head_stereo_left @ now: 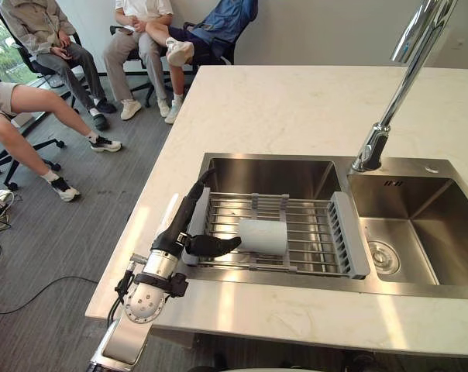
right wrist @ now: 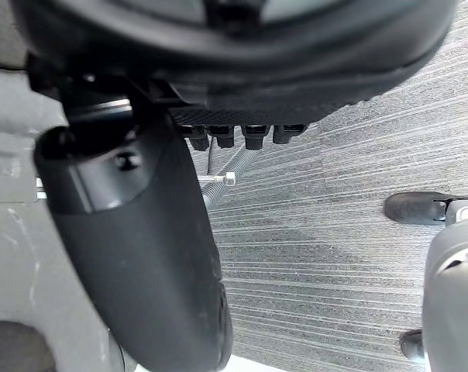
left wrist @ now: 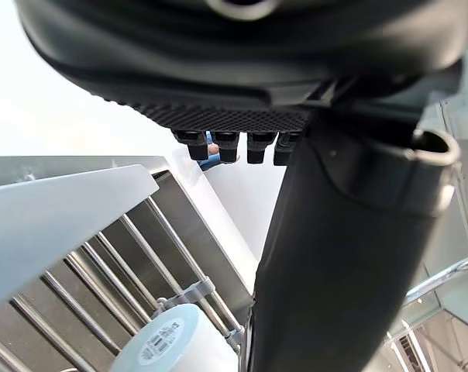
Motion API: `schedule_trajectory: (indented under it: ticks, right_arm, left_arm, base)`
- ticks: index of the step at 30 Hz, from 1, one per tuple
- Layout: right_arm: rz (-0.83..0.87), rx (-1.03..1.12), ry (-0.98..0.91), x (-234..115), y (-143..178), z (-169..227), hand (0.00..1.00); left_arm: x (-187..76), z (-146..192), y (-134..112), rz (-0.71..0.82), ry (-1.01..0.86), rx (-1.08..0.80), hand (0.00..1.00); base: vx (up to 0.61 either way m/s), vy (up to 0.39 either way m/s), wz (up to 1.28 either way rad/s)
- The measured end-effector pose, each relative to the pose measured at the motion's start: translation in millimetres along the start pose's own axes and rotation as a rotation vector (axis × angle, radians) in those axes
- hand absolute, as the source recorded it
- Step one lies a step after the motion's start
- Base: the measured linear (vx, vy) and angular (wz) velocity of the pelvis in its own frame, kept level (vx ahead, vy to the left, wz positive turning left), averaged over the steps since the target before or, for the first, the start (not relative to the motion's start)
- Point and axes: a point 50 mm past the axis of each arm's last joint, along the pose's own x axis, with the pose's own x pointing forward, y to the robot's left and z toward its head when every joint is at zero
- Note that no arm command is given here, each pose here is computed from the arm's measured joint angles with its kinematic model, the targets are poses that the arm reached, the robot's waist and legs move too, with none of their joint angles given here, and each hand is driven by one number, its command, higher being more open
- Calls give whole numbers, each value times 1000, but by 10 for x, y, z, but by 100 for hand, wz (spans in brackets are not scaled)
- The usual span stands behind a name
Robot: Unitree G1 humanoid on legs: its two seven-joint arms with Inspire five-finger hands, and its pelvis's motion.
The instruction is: Walk over to the sink, pick up the cup, carry it to the dishwasher, place the cup inside the dishwasher, then close the dishwasher door
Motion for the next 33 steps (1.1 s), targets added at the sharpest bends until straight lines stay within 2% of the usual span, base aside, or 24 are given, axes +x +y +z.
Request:
schedule_trajectory:
  ticks: [8, 20, 33]
  right_arm:
    - [5, -9, -5, 3, -42, 22, 100]
    - [-23, 11, -14, 27, -113, 74, 100]
    - [12, -9, -53, 98, 18, 226, 100]
  left_arm:
    - [-19, -27, 42, -73, -3, 174, 100]
    - [17, 8, -14, -133, -37, 254, 100]
    - [114, 159, -303, -274, -132, 262, 100]
  base:
    - [0, 0, 0]
    - [-6, -2, 0]
    - [2, 1, 2]
